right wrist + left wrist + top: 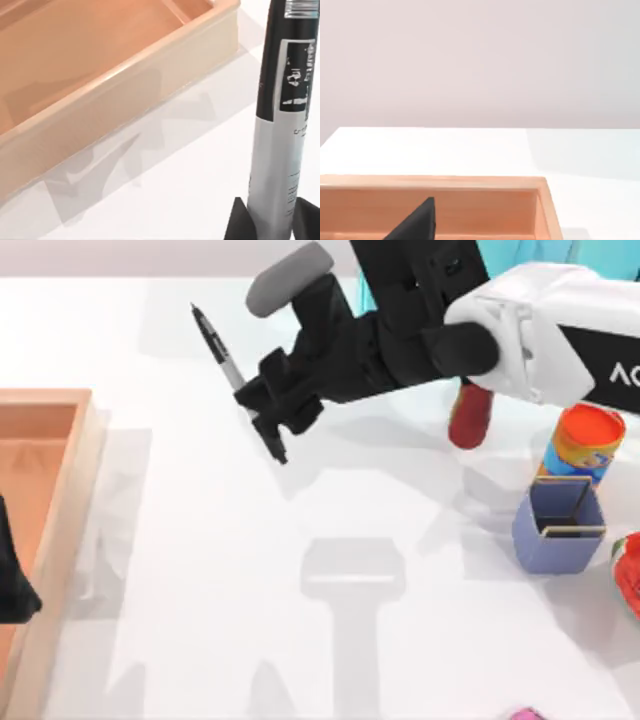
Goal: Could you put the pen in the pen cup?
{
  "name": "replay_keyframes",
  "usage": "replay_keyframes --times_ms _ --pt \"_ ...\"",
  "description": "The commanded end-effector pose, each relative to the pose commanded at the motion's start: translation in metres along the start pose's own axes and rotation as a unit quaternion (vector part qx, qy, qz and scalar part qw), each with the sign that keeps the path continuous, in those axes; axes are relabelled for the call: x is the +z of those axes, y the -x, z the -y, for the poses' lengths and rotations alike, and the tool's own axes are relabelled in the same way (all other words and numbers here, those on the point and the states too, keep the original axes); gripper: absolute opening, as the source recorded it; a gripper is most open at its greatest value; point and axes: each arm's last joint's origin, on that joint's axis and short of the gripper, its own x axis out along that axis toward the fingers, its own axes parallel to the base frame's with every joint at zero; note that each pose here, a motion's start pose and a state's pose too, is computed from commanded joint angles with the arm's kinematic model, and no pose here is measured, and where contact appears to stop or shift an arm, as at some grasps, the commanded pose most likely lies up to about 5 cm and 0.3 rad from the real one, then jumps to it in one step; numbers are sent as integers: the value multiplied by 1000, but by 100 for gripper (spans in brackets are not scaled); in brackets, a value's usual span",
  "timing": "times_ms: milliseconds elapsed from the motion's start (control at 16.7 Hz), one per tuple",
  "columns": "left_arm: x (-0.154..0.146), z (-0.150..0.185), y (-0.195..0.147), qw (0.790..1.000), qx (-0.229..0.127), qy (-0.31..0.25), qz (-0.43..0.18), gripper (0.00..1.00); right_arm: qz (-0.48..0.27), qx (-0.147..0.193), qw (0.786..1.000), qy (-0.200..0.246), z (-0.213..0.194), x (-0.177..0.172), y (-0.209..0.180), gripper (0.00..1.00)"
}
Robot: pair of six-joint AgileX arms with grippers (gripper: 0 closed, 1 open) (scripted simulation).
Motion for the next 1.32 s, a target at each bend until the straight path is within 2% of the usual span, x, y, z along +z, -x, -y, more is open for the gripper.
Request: replay_keyframes --times_ms 240,480,720,900,1080,1320 --pt "0 0 0 1000 0 0 0 100 149 23 988 -9 71 -41 44 0" --pt "0 0 0 1000 0 0 0 100 252 26 967 14 112 -98 110 0" --pt "0 0 0 1000 0 0 0 100 313 5 948 62 118 -151 177 0" --pt "0 0 0 1000 0 0 0 100 332 -16 938 96 109 -181 212 0" --pt "0 0 0 1000 0 0 0 100 337 -30 935 106 101 -200 228 0" --pt "0 0 0 1000 0 0 0 100 337 -32 935 107 100 -203 229 0"
